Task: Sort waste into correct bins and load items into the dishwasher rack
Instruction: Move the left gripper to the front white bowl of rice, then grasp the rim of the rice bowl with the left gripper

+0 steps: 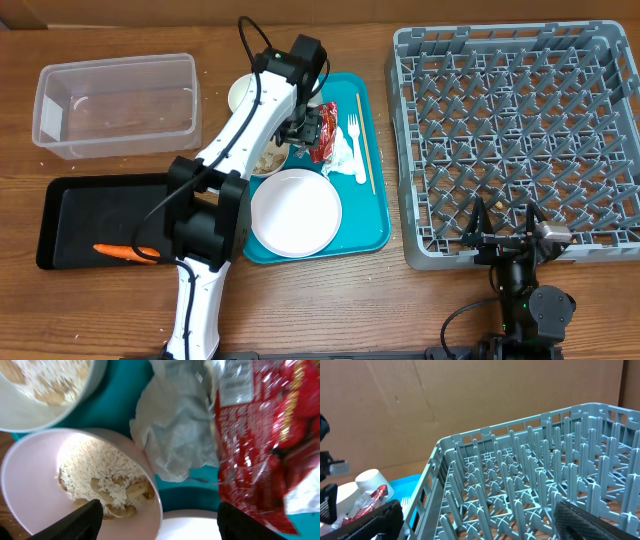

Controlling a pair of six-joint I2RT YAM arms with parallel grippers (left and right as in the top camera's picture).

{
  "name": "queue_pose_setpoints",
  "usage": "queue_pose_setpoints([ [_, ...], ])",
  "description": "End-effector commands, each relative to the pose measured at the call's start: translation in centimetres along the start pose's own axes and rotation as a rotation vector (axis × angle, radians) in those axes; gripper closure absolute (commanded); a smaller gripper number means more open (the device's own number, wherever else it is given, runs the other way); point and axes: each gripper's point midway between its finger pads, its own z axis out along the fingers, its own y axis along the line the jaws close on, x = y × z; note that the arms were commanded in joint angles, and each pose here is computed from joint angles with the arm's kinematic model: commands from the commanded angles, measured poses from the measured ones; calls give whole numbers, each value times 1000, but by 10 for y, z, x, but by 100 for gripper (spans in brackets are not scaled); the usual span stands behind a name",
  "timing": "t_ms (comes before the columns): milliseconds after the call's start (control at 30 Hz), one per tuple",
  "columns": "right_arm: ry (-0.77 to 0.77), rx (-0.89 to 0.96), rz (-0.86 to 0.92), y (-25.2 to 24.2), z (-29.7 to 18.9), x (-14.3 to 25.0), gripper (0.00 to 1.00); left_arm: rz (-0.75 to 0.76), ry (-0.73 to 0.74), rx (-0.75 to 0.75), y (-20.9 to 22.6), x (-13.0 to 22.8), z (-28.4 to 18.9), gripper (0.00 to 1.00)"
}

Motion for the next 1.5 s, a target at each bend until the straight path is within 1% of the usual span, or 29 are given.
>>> queue_pose_setpoints([
  [0,0,-2,3,0,0,3,0,16,51,-14,10,10,15,25],
  [133,0,-2,3,0,0,2,0,24,50,-14,10,9,15,26],
  [233,0,-2,3,0,0,2,0,37,56,-14,10,11,18,29],
  [400,0,-2,3,0,0,2,0,66,78,-17,11,18,24,30],
  [433,0,-2,3,0,0,2,0,67,76,-13,10,17,24,32],
  [500,0,-2,3,0,0,3,0,77,76,-13,10,17,25,37],
  [600,0,-2,3,0,0,2,0,115,82,-5,9,18,27,37],
  [767,0,-2,3,0,0,2,0,111,82,27,3,18,27,37],
  [967,0,-2,3,0,0,2,0,142,82,11,6,18,27,36],
  [1033,0,-2,3,0,0,2,0,143,81,1,8,18,27,38],
  [1100,0,-2,3,0,0,3,0,150,80,-4,9,17,27,42],
  [1133,0,-2,3,0,0,2,0,150,80,-6,9,17,27,43],
  [1467,0,-2,3,0,0,3,0,152,98,-9,10,23,34,41],
])
